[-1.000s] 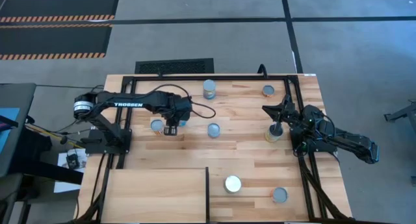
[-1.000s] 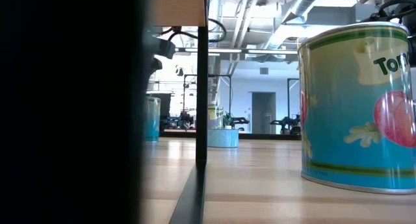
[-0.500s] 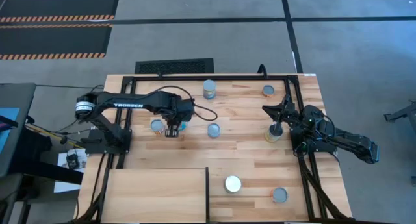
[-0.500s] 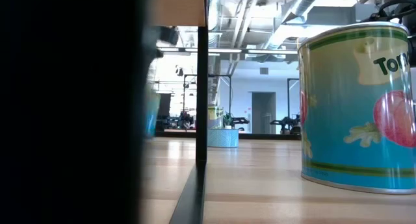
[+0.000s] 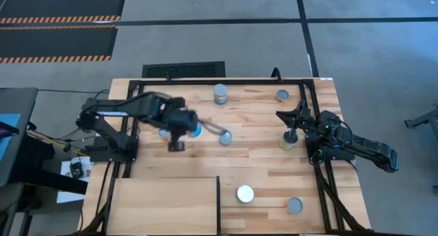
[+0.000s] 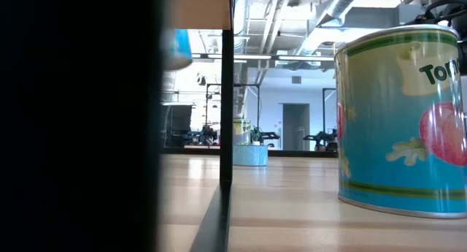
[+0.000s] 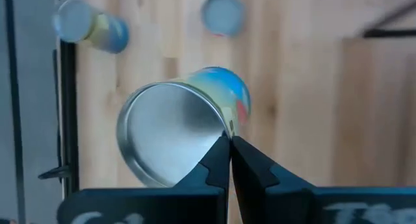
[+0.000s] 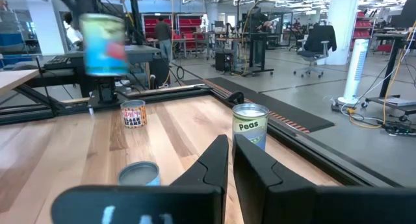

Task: Pick and place cans onto a shelf
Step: Put the canned tomatoes on the shelf

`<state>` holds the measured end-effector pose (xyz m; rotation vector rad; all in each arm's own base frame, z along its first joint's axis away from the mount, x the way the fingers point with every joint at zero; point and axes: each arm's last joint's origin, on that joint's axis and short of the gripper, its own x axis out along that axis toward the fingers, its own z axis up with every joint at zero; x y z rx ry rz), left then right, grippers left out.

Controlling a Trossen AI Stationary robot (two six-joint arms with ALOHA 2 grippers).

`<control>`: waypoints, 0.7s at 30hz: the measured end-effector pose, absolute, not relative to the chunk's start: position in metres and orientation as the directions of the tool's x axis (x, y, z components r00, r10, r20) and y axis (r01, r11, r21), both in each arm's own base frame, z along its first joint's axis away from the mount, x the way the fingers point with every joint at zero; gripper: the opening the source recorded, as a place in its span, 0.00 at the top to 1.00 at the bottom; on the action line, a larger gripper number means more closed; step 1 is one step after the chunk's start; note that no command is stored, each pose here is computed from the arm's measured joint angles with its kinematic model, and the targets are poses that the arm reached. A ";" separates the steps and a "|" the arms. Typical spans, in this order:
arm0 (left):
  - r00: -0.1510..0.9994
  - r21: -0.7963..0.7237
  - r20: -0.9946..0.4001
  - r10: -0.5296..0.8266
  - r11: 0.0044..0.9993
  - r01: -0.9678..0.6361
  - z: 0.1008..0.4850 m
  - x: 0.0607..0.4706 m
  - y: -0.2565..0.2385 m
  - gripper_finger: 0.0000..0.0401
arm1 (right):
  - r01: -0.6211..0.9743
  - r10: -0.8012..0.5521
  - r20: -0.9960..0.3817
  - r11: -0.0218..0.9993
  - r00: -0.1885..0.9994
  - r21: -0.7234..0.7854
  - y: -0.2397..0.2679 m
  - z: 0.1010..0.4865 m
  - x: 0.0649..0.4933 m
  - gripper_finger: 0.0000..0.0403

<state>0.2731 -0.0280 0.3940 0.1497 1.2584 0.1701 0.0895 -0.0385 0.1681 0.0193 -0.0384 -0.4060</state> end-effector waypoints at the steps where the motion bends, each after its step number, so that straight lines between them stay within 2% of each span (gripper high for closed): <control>1: 0.303 0.200 -0.932 0.199 0.979 -0.029 0.400 0.269 -0.036 1.00 | 0.394 -0.395 0.034 0.919 0.918 0.027 -0.039 0.168 0.090 0.88; 4: 0.355 0.145 -0.926 0.129 0.989 0.019 0.411 0.261 -0.062 1.00 | 0.395 -0.395 0.034 0.918 0.918 0.027 -0.039 0.168 0.090 0.88; 8: 0.365 0.037 -0.931 0.011 0.997 0.062 0.416 0.247 -0.099 1.00 | 0.394 -0.395 0.034 0.919 0.918 0.027 -0.039 0.168 0.090 0.88; 15: 0.351 -0.094 -0.933 -0.075 0.995 -0.037 0.415 0.221 -0.148 1.00 | 0.395 -0.395 0.033 0.918 0.918 0.027 -0.039 0.168 0.090 0.88; 21: 0.341 -0.139 -0.937 -0.079 0.978 -0.156 0.408 0.187 -0.175 1.00 | 0.394 -0.395 0.033 0.919 0.918 0.026 -0.039 0.168 0.090 0.88</control>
